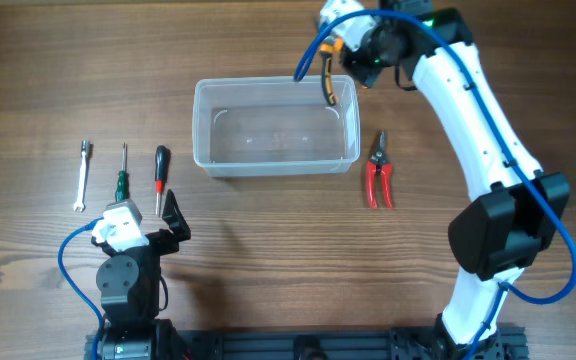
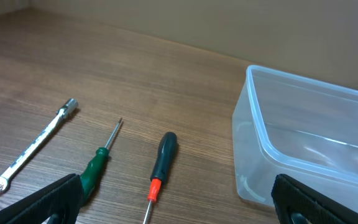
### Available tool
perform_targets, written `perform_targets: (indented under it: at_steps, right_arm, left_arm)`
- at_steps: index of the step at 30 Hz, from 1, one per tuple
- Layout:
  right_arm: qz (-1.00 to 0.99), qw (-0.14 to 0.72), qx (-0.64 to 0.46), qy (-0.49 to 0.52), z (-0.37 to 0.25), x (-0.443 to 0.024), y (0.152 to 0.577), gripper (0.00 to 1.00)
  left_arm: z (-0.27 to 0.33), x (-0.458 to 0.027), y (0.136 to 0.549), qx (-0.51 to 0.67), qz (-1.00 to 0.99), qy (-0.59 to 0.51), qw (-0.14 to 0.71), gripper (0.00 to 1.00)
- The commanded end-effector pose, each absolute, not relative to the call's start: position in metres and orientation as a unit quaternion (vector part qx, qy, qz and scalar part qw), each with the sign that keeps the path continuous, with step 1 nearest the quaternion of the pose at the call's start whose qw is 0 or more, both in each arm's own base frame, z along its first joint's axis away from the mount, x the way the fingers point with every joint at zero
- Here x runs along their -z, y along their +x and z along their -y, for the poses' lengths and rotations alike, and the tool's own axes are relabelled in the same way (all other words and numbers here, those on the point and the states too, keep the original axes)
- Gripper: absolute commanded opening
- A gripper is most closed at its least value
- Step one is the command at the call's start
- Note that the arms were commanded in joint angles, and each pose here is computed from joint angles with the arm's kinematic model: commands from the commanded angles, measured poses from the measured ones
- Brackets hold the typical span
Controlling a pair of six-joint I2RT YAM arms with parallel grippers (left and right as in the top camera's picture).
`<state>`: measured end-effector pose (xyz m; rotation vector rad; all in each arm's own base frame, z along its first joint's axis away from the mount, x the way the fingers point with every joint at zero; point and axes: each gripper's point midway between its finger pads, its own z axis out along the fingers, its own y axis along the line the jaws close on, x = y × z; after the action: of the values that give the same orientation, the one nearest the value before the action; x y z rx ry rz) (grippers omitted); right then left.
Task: Pack container
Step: 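Lift the pliers with the right gripper and carry toward the container, then lower the pliers into the container and open the right gripper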
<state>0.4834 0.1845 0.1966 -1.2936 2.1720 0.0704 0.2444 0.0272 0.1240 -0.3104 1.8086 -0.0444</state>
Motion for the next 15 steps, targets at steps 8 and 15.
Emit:
perform_targets:
  at_steps: [8, 15]
  right_arm:
    - [-0.665, 0.35, -0.042, -0.658, -0.261, -0.221, 0.457, 0.04]
    - [-0.644, 0.345, -0.067, -0.679, -0.282, -0.219, 0.44, 0.04]
  left_arm:
    - [-0.028, -0.125, 0.244, 0.019, -0.781, -0.139, 0.609, 1.0]
    - [-0.028, -0.125, 0.244, 0.019, -0.781, -0.139, 0.609, 1.0]
